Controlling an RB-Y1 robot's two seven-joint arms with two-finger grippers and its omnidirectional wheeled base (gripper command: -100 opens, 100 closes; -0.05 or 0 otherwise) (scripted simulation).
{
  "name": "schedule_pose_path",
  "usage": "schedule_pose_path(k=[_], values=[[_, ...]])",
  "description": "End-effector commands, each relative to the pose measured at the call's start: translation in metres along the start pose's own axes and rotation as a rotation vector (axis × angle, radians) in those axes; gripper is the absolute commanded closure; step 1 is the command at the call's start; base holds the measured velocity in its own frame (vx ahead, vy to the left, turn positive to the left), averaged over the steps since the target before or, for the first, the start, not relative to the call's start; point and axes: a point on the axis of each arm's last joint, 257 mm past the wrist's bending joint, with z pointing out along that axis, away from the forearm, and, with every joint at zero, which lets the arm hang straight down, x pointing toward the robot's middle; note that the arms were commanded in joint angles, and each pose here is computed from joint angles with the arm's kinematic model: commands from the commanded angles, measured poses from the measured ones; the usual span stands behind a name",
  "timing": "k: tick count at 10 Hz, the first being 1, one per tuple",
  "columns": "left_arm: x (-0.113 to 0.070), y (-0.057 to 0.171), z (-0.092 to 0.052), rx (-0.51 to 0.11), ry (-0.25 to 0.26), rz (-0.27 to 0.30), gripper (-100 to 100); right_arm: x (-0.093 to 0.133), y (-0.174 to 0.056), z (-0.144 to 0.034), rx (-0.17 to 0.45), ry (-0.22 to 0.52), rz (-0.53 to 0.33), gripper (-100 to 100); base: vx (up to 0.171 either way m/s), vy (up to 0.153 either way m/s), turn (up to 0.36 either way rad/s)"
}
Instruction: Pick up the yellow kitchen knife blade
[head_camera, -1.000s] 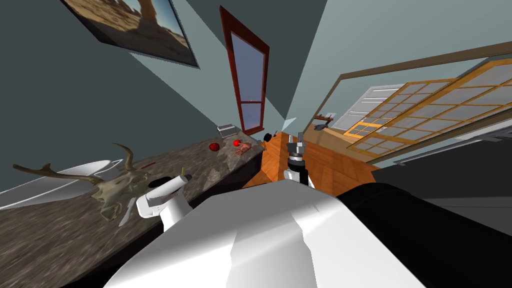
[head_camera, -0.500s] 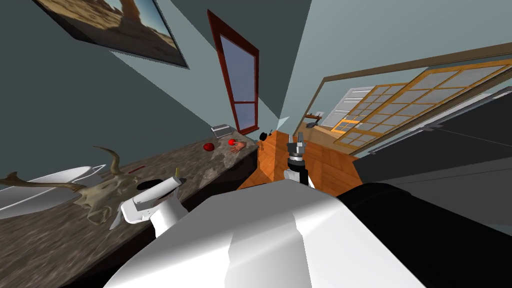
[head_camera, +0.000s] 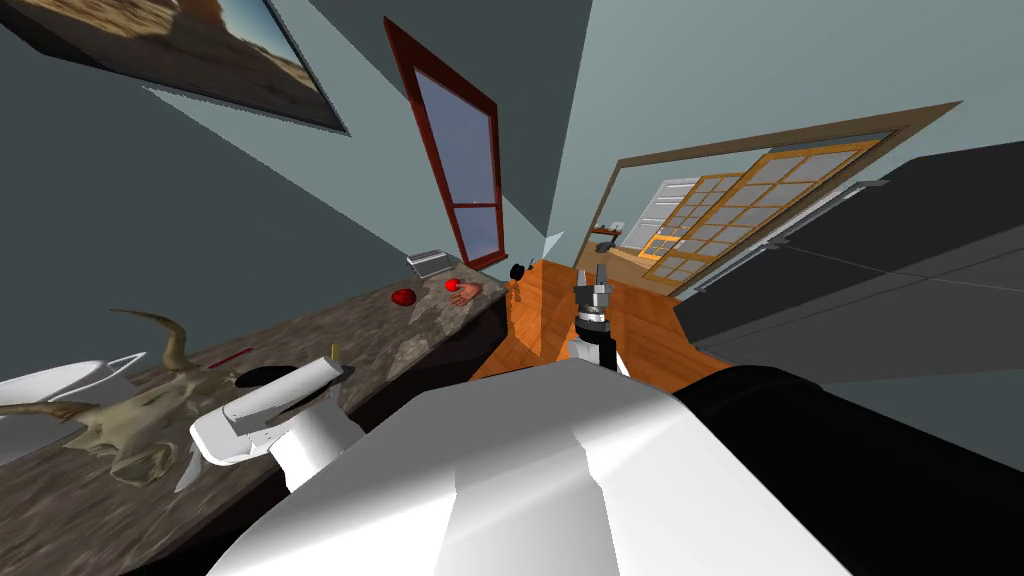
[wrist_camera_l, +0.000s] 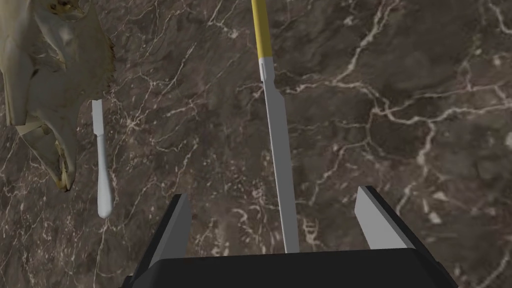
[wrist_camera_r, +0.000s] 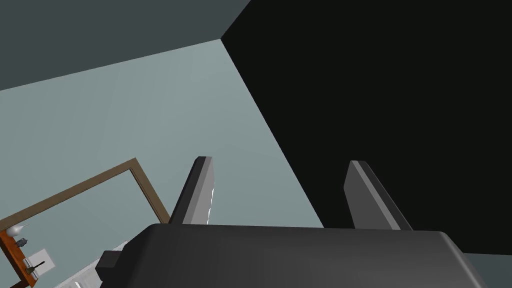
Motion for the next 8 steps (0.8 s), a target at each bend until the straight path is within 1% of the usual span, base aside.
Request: schedule_pose_path(k=[1,5,8], values=[[-0.008,-0.014,-0.002,0.019,-0.035,-0.017,-100,0.0,0.0,0.0,0.0,0.0,0.0,0,-0.078,-0.031,-0.197],[-0.025,-0.042,-0.008,0.055,-0.122,-0.065,-100,0.0,0.0,0.0,0.0,0.0,0.0,0,-0.056,-0.009,-0.165],[-0.039,-0.055,-0.013,0.068,-0.194,-0.11,-100,0.0,0.0,0.0,0.0,0.0,0.0,0,-0.045,0.026,-0.173]])
